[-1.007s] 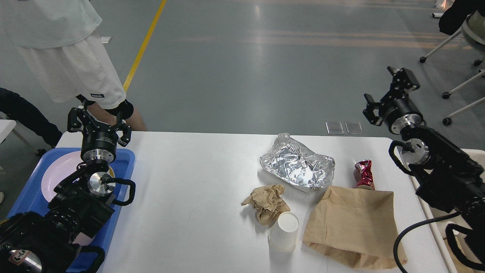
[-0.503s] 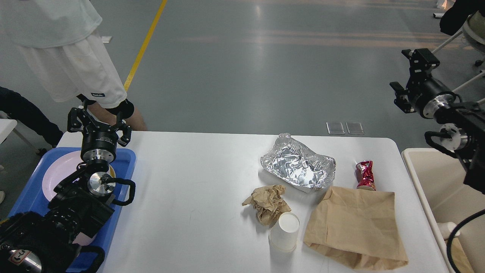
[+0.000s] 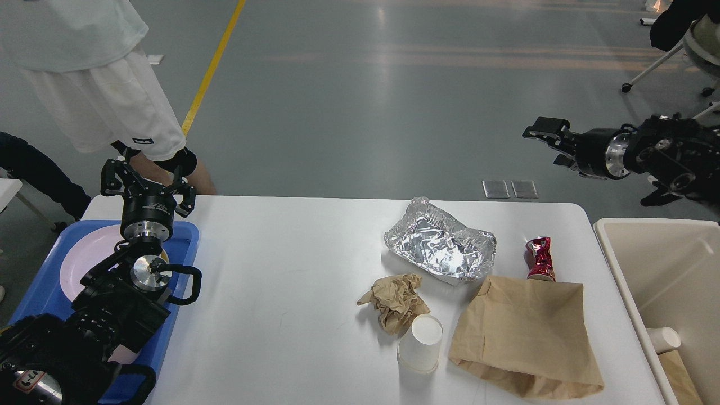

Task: Tidy desktop
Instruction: 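Swing the right gripper up and over toward the foil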

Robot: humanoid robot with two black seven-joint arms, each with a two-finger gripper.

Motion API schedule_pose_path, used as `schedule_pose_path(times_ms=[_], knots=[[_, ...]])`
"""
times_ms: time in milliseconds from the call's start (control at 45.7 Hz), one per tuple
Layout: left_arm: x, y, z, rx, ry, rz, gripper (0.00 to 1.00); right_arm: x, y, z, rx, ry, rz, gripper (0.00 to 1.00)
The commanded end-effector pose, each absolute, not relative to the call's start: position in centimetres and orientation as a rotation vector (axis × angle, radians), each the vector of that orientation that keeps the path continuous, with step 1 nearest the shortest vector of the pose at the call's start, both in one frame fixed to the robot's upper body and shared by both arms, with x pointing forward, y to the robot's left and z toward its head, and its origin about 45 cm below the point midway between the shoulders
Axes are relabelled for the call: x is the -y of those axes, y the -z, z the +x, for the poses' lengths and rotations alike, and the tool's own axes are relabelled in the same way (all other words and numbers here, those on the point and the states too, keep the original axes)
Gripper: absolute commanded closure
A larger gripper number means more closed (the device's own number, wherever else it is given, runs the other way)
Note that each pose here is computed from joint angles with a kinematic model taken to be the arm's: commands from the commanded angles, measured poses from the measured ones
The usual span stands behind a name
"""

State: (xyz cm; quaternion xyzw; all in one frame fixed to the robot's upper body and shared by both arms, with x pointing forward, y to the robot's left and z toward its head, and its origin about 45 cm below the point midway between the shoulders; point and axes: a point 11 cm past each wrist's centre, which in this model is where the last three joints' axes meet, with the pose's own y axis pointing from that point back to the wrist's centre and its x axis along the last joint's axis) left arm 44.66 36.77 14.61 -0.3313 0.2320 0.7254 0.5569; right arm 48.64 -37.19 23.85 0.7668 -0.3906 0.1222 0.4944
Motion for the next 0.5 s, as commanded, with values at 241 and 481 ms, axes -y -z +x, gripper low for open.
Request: schedule_pose_path(times_ms=[241, 481], knots=[[-36.8, -14.6, 44.7, -0.547, -1.712, -0.782, 0.04, 33.6, -22.6, 48.6, 0.606, -0.315, 1.595, 0.0], [-36.8, -14.6, 44.7, -0.547, -1.712, -0.782, 0.04, 29.6, -25.0, 48.9, 0.503, -0.36, 1.642, 0.0]])
